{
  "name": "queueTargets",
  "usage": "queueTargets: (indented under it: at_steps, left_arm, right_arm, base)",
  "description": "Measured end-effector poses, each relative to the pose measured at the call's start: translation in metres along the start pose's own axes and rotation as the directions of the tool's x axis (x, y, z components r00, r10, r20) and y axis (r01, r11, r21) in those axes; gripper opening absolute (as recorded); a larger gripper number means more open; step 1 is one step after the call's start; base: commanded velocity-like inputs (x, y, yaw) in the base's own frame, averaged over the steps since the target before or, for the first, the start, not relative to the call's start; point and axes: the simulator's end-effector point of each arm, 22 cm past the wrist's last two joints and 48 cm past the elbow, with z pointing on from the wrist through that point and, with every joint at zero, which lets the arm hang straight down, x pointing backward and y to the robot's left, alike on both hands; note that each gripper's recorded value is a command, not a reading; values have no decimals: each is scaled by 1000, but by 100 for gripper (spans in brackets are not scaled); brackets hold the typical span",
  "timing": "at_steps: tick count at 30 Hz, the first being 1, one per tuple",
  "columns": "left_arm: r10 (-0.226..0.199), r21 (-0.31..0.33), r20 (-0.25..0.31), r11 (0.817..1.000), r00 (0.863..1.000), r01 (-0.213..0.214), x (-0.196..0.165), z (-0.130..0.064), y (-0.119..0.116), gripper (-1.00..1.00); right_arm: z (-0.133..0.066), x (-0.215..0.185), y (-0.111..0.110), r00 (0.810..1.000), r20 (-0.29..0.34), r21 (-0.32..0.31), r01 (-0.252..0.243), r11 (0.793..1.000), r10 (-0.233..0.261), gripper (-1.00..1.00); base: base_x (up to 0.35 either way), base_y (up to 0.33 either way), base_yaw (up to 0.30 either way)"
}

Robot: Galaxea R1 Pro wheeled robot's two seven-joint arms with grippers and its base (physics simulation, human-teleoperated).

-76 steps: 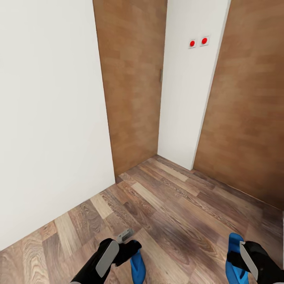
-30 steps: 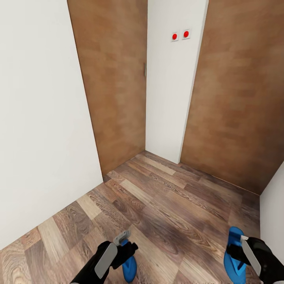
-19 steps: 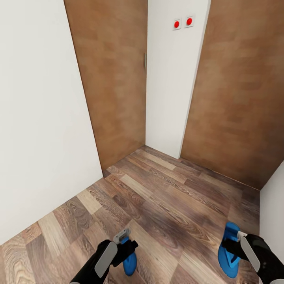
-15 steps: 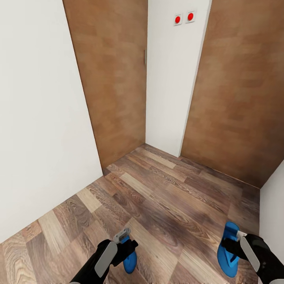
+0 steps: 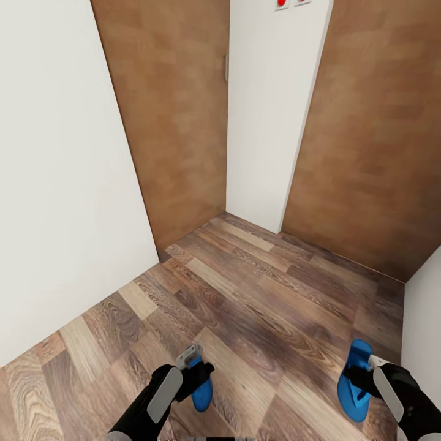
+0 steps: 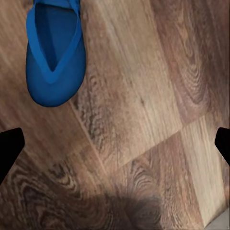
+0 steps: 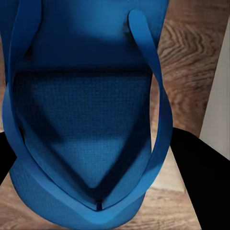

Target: In the bedroom, move the book from the bed onto either nightstand, and place the two sandals side by side next to the bed.

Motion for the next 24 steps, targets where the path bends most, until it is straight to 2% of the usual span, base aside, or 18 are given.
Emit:
queueTargets:
  at_steps: [3,6,9,17,24]
  left_arm:
    - [-2,20,29,1000,1000,1,-13,-2,-9,100]
    - [-1,45,82,999,997,-2,-37,-6,-24,100]
    - [4,42,115,999,993,-9,-60,-8,-28,100]
    - [13,-74,173,997,985,0,-107,-8,9,100]
    - [7,-103,159,995,987,9,-106,2,24,100]
  right_arm:
    - [4,3,-1,1000,-6,4,2,1000,-2,-100]
    - [9,7,-1,1000,-15,8,5,1000,-5,-100]
    - [13,12,-2,1000,-25,13,8,1000,-7,-100]
    - [24,24,-5,998,-54,25,15,1000,-14,-100]
    - [33,34,-7,997,-80,36,22,999,-19,-100]
  base:
    - [0,0,0]
    - [0,0,0]
    - [0,0,0]
    - [0,0,0]
    - [0,0,0]
